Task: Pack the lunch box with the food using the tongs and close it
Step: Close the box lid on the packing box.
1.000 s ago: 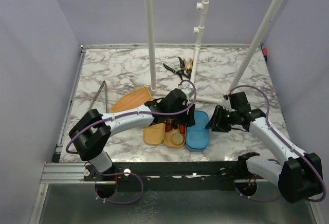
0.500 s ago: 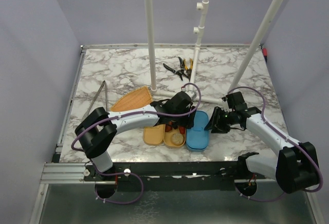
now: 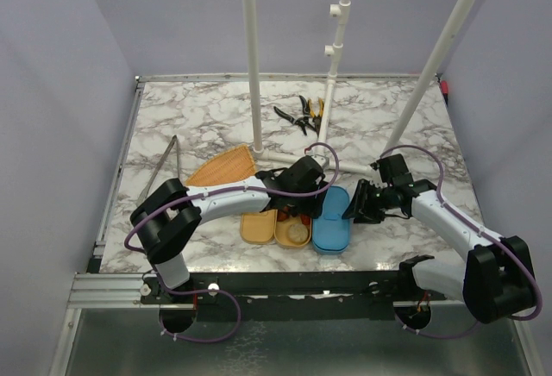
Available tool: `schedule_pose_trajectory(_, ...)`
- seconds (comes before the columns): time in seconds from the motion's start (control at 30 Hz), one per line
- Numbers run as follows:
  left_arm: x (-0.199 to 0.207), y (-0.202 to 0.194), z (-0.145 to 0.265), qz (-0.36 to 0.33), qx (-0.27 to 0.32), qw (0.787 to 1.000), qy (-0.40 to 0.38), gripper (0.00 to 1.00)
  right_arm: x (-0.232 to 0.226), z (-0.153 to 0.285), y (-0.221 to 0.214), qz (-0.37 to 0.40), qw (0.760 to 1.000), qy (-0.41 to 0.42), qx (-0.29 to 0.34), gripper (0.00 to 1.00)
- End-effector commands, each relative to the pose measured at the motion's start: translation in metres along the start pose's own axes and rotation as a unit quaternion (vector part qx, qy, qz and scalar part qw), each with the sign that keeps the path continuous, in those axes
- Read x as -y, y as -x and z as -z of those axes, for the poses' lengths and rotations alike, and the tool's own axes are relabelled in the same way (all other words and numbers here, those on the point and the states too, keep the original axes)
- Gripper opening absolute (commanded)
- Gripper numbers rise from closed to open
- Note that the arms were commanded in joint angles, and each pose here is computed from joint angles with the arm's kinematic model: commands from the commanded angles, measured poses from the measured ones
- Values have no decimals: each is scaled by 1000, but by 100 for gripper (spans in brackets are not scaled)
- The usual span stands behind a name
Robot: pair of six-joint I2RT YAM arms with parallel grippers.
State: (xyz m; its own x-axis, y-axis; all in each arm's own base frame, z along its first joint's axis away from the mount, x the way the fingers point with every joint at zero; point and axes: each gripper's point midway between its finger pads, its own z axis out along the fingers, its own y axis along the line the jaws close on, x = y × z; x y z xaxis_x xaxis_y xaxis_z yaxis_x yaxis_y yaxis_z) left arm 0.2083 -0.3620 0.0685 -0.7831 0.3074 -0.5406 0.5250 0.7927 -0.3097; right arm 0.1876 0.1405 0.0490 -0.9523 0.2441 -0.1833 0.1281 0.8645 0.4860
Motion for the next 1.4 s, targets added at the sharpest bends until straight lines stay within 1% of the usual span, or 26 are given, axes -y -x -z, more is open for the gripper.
schedule_pose_trajectory(0.0, -4, -4, -1, -9, -6, 1000, 18, 61, 24, -9, -15, -5, 998, -62, -21, 44)
schedule_pose_trajectory(0.43, -6, -16, -4, -14, -19, 999, 33, 61, 38, -16, -29, -12, 992, -117, -35, 44)
schedule_pose_trajectory(0.7, 0, -10, 3, -15, -10, 999, 28, 61, 32, -6, -27, -18, 993, -113, -22, 42)
schedule_pose_trajectory(0.93, 19, 21, 21, -17, 31, 999, 2, 61, 32, 6, -22, -26, 992, -121, 3, 41)
schedule_pose_trajectory(1.03, 24, 33, 27, -19, 47, 999, -2, 62, 36, 8, -20, -35, 990, -136, 10, 41)
schedule_pose_trajectory(1.2, 26, 47, 34, -24, 66, 998, -1, 63, 40, 16, -10, -53, 985, -155, 48, 40)
schedule_pose_trajectory(1.37, 24, 48, 39, -21, 69, 997, -3, 64, 45, 25, 2, -67, 979, -170, 93, 40)
